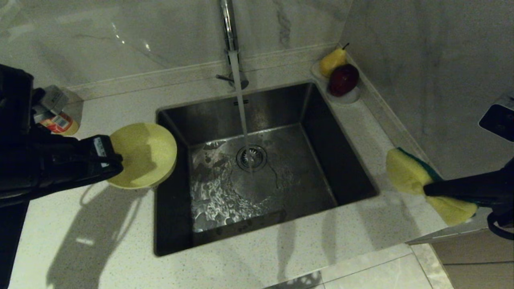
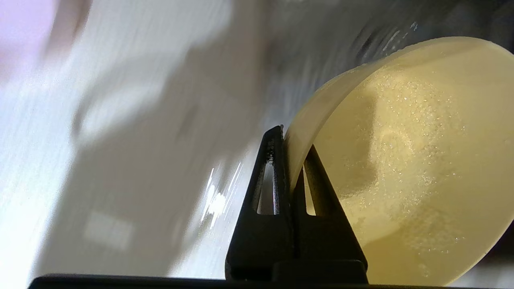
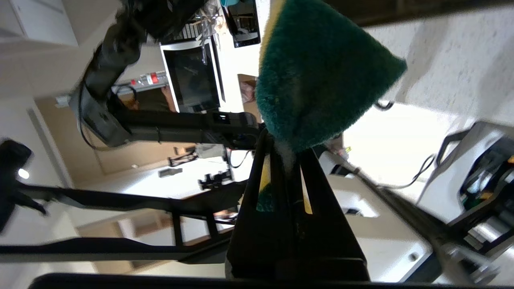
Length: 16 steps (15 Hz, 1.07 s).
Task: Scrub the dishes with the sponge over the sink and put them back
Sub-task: Place the bowl on the table
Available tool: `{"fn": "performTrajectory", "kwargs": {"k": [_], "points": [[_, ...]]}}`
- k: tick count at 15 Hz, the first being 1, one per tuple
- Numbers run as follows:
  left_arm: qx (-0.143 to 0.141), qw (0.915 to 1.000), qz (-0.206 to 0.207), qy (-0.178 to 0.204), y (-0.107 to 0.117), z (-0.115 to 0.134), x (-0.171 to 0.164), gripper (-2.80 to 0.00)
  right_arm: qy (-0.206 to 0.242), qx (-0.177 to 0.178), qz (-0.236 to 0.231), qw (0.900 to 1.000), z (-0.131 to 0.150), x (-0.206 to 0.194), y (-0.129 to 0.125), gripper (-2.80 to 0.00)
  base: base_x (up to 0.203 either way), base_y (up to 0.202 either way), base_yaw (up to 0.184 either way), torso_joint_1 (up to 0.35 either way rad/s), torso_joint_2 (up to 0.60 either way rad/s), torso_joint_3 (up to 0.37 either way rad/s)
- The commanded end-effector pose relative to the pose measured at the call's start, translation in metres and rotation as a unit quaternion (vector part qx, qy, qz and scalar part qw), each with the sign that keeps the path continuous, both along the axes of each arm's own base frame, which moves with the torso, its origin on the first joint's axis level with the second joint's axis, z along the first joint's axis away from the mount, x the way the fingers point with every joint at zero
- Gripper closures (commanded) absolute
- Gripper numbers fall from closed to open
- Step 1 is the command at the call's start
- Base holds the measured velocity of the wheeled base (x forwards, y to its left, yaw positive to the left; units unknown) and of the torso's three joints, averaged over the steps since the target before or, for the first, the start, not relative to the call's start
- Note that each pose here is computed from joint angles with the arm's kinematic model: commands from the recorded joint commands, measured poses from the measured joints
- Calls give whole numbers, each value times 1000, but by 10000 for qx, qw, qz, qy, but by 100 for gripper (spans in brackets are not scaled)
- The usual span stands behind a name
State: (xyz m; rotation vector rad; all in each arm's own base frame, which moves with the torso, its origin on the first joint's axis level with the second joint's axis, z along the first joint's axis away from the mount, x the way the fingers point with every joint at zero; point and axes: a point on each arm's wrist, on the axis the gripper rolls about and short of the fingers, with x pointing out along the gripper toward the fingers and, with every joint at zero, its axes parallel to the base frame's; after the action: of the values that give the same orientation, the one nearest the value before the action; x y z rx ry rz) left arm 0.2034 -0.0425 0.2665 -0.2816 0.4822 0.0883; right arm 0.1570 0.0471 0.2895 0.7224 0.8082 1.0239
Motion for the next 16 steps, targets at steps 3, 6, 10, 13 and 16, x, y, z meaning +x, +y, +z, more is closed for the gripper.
{"fn": "performTrajectory", "kwargs": {"k": [3,6,10,13,16], "points": [[-354,9923,1147,291,38,5,-14,0,313,-12,-11,9995,2,8,1,0,0,0,0,0,0,0],[-627,9795,1772,729,53,-9,-25,0,412,-29,-28,9991,2,17,3,0,0,0,0,0,0,0],[-987,9624,2357,920,69,-23,-24,0,564,-58,-41,9984,-5,23,3,0,0,0,0,0,0,0],[-1150,9426,2861,1281,92,-42,-3,0,672,-139,-70,9976,-10,34,7,0,0,0,0,0,0,0],[-1211,9300,3183,1387,108,-55,10,0,710,-150,-85,9973,-12,35,7,0,0,0,0,0,0,0]]}}
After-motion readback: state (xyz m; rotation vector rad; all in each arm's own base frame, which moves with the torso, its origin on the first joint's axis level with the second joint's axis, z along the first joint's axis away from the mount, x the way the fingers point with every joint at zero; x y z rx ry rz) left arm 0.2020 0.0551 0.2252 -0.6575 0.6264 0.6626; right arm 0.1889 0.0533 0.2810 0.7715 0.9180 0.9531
